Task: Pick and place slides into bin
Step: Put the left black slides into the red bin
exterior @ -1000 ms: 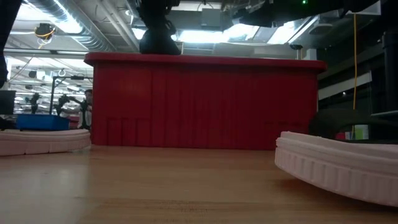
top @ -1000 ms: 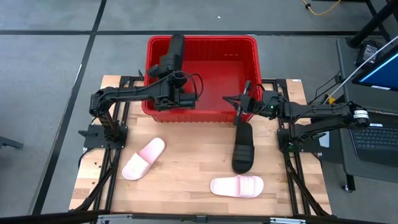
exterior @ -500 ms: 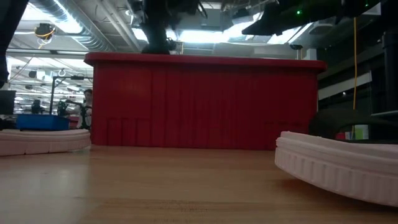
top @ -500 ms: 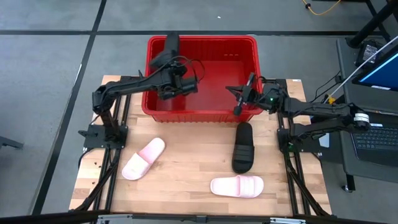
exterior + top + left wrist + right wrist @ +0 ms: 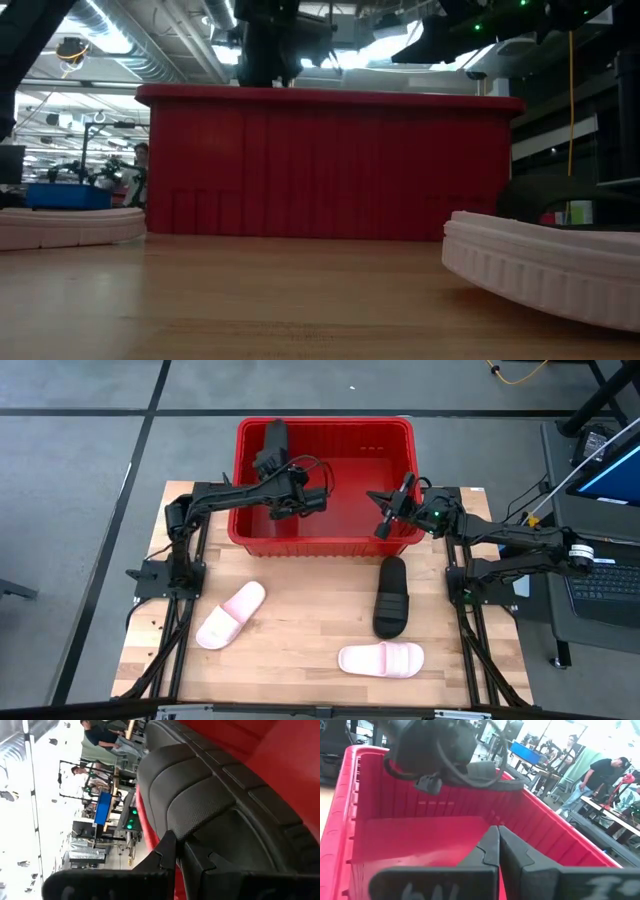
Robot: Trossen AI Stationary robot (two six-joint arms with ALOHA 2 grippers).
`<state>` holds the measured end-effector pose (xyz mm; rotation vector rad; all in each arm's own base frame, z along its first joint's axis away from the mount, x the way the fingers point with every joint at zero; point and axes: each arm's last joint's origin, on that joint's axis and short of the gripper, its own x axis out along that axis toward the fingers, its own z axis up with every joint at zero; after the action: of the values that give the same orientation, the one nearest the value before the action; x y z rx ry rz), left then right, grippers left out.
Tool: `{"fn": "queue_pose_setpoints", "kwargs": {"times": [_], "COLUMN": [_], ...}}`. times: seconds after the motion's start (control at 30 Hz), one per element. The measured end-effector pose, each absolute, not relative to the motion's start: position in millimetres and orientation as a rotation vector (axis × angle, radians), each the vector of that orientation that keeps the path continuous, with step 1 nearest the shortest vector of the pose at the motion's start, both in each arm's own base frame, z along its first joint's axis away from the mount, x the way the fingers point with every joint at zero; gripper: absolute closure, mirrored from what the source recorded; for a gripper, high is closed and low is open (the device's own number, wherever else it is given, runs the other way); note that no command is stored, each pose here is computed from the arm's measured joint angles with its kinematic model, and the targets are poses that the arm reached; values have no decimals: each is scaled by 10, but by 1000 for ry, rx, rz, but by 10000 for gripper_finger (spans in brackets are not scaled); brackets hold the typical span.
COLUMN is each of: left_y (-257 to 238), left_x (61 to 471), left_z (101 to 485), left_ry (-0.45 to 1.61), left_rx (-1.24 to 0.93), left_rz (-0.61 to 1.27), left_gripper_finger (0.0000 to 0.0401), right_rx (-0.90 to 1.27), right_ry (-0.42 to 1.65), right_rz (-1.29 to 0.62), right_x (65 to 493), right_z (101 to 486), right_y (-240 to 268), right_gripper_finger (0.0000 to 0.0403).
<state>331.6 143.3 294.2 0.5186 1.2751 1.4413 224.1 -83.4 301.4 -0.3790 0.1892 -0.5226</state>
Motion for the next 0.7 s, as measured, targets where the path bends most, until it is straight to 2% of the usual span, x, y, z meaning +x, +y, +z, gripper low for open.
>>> {"fn": "queue_pose_setpoints", "kwargs": {"times": [0.23,0.47,0.7], "left_y": [1378,1391,1361], "left_x": [3321,3370,3300], "left_z": [2749,2628,2390], "left_ry": [1419,1443,1556], "left_rx": [459,439,450], "left_rz": [1374,1373,1318], "left_gripper_finger": [398,398,398], "right_rx": [-380,-378,-375], "right_ry": [208,248,272], "right_rz": [-526,-518,-504], "right_x": [2233,2229,2228], "right_z": [2999,2960,2934], "right_y": [-850,-849,-845], "right_gripper_finger": [397,397,397]}}
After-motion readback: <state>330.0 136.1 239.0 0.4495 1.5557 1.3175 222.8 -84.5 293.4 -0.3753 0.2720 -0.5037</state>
